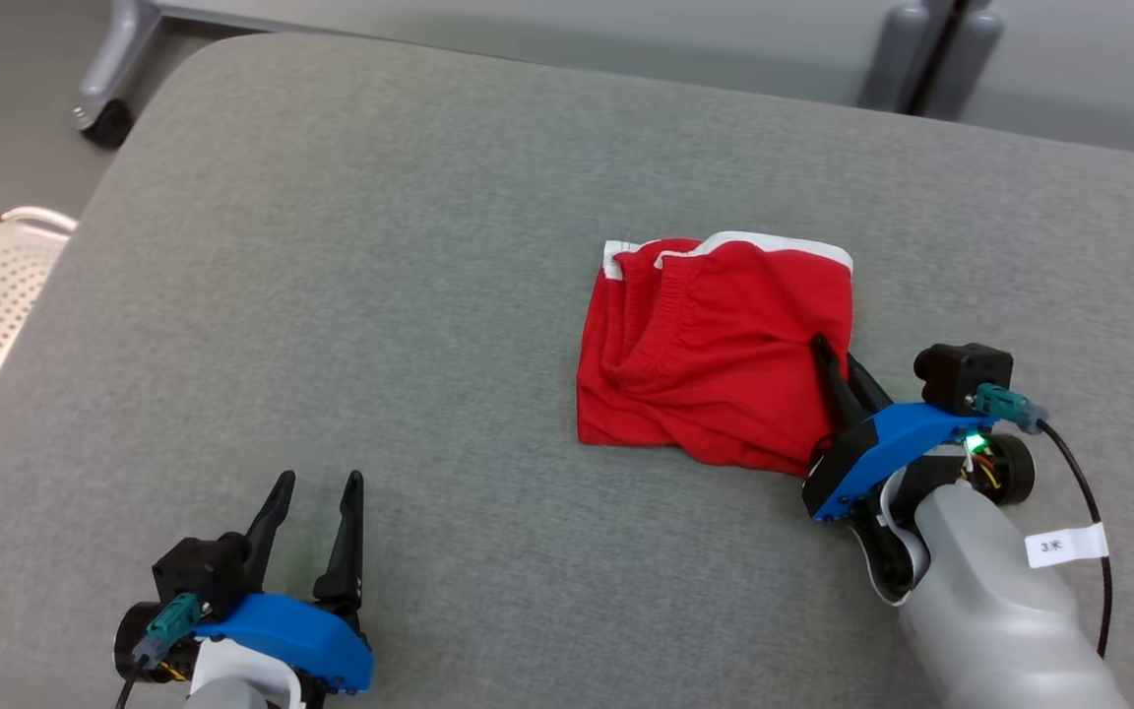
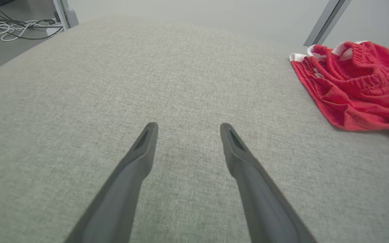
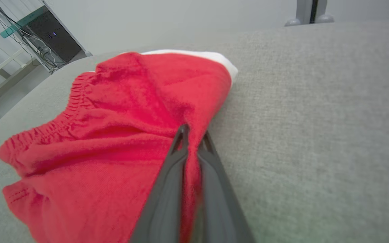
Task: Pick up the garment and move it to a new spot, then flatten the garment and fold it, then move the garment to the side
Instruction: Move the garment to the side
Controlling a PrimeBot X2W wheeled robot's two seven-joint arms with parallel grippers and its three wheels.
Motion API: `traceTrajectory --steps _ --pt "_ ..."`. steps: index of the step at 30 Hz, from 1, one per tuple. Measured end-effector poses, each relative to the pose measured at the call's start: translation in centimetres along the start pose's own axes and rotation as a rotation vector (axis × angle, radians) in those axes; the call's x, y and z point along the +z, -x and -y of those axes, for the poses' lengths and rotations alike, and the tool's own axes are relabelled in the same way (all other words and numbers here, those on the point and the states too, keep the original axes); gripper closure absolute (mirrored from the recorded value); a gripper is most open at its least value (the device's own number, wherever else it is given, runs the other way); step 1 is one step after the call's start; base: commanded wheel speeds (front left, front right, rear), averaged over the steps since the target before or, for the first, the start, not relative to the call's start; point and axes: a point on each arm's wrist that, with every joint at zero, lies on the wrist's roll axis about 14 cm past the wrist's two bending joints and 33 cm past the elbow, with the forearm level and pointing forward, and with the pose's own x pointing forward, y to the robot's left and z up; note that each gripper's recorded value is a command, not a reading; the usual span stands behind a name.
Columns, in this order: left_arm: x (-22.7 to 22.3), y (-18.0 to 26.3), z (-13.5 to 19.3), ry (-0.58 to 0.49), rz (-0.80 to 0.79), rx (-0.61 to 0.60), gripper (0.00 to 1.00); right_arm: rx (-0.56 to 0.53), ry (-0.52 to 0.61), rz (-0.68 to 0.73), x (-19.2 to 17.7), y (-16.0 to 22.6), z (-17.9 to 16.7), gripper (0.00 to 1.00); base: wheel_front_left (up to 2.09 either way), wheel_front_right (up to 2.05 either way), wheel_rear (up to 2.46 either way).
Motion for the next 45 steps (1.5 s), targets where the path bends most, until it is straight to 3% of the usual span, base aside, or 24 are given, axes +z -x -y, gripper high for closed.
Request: traceTrajectory --steps 7,19,27,33,39,45 --pt "0.5 -2.3 4.0 -0.038 0.008 -0.134 0.0 -0.07 -0.017 0.084 1.9 3.2 3.1 1.0 0.0 0.0 0.0" --pt "-0.5 -5.3 20.0 -0.081 -0.007 -0.582 0.0 -0.339 -0.032 0.172 2.2 14.6 11.6 1.0 0.0 0.0 0.0" --pt "-1.7 -4.0 26.4 -0.108 -0.034 -0.774 0.0 -0.473 -0.043 0.217 2.0 20.6 14.1 1.0 0.0 0.0 0.0" --pt "-1.9 -3.7 27.5 -0.132 -0.037 -0.818 0.0 -0.529 -0.019 0.224 2.0 22.6 15.2 1.0 0.0 0.0 0.0" --pt "-2.9 -4.1 24.6 -0.149 -0.072 -0.754 0.0 -0.582 0.153 0.202 4.8 22.0 17.9 1.0 0.0 0.0 0.0" --pt "-3.2 -4.8 21.3 -0.154 -0.088 -0.671 0.0 -0.723 0.314 0.138 7.9 23.5 22.6 1.0 0.0 0.0 0.0"
